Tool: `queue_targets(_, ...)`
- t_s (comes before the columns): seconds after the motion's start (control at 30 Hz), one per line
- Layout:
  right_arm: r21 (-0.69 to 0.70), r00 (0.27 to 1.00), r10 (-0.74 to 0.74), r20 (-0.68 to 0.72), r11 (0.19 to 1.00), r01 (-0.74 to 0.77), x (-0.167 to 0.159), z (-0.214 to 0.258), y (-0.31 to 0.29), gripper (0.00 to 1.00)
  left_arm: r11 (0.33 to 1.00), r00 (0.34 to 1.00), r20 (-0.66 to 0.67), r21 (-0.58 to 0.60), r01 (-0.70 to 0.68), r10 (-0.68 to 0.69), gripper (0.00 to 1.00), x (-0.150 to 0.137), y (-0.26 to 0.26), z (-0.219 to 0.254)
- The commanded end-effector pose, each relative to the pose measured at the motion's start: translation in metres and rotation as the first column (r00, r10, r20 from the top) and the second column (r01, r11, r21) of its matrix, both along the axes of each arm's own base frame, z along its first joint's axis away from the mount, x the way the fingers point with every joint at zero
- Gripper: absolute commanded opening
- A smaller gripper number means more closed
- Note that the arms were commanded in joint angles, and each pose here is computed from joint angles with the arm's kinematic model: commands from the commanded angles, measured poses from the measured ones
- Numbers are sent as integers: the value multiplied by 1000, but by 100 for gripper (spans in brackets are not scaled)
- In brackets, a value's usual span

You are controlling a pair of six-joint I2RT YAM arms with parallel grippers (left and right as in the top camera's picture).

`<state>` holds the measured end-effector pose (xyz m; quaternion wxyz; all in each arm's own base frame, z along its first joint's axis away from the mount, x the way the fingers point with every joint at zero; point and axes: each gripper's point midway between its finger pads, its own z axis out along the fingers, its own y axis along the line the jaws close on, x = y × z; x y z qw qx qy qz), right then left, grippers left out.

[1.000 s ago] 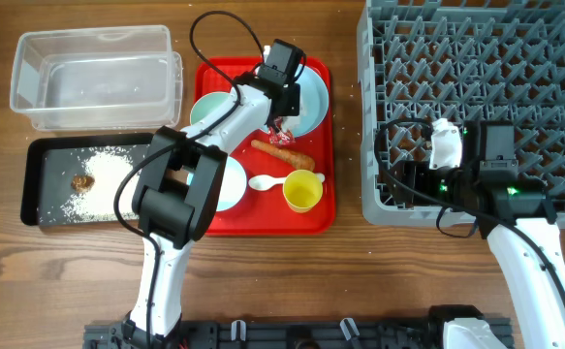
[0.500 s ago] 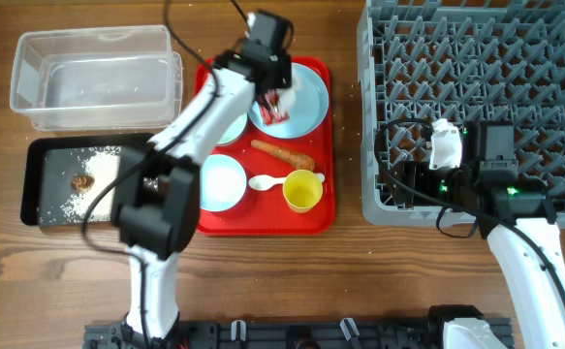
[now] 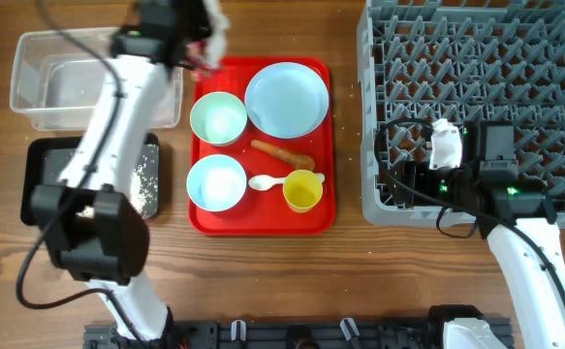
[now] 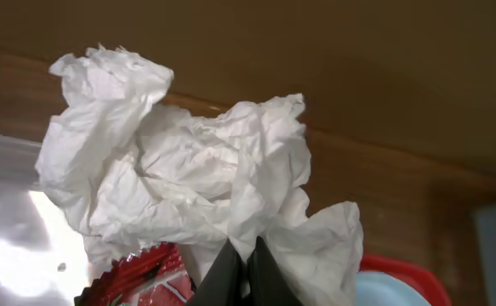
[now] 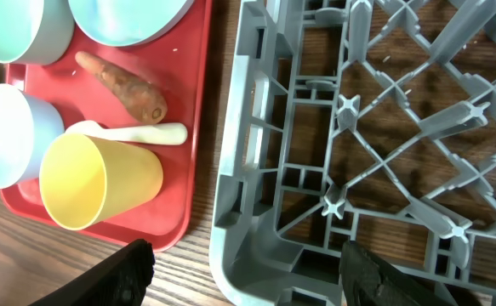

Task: Sort waste into correct bins and load items into the dishwasher rack
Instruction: 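Grasp the tissue and red wrapper from the blue plate, left gripper, then drop the tissue and wrapper into the clear plastic bin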

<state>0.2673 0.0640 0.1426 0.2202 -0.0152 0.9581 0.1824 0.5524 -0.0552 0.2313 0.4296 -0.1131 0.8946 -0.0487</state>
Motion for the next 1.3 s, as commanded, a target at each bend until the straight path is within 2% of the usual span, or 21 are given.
queue_targets(0.0,-3,1000,-21,15,1000,21,5,6,-3,73,990,990,27,31,-138,137,4,8,78,5)
queue_targets(0.2,-3,1000,-21,14,1000,21,5,6,-3,73,956,955,-43,34,-292,294,4,14,167,-48)
queue_targets(0.27,-3,1000,-21,15,1000,21,5,6,-3,73,945,943,-71,29,-325,326,24,13,183,-64)
queue_targets(0.3,-3,1000,-21,15,1000,21,5,6,-3,73,938,934,-84,20,-346,346,38,11,189,-71)
queue_targets(0.37,-3,1000,-21,15,1000,21,5,6,-3,73,932,926,-110,20,-362,362,74,7,197,-79)
queue_targets(0.4,-3,1000,-21,15,1000,21,5,6,-3,73,932,924,-120,22,-363,363,83,5,197,-81)
queue_targets(0.47,-3,1000,-21,15,1000,21,5,6,-3,73,932,923,-129,23,-363,363,89,3,197,-81)
queue_targets(0.57,-3,1000,-21,14,1000,21,5,6,-3,73,932,922,-140,25,-361,361,89,-4,194,-75)
queue_targets(0.7,-3,1000,-20,15,1000,20,5,6,-3,75,957,958,-63,-62,-283,279,90,-16,172,-12)
queue_targets(0.77,-3,1000,-21,19,1000,21,6,6,-3,75,977,987,-42,-142,-161,157,89,-35,137,25)
queue_targets(0.8,-2,1000,-20,23,1000,21,6,7,-3,76,980,993,-71,-171,-103,92,86,-53,109,37)
queue_targets(0.87,-2,999,-21,27,1000,21,7,7,-3,76,982,988,-148,-178,-61,35,86,-71,80,30)
queue_targets(1.0,-1,999,-21,41,1000,21,10,9,-3,76,981,916,-378,-179,72,-136,86,-114,1,-13)
queue_targets(1.03,-1,999,-21,41,1000,21,10,9,-3,76,975,877,-438,-180,128,-196,86,-127,-29,-26)
queue_targets(1.13,-1,999,-21,43,1000,21,11,9,-3,75,958,812,-510,-179,223,-285,85,-153,-73,-38)
queue_targets(1.2,-2,999,-21,44,1000,21,11,9,-3,76,950,774,-552,-184,251,-311,77,-171,-92,-42)
queue_targets(1.27,-2,999,-21,42,1000,21,10,9,-3,76,941,707,-624,-165,296,-332,75,-202,-112,-48)
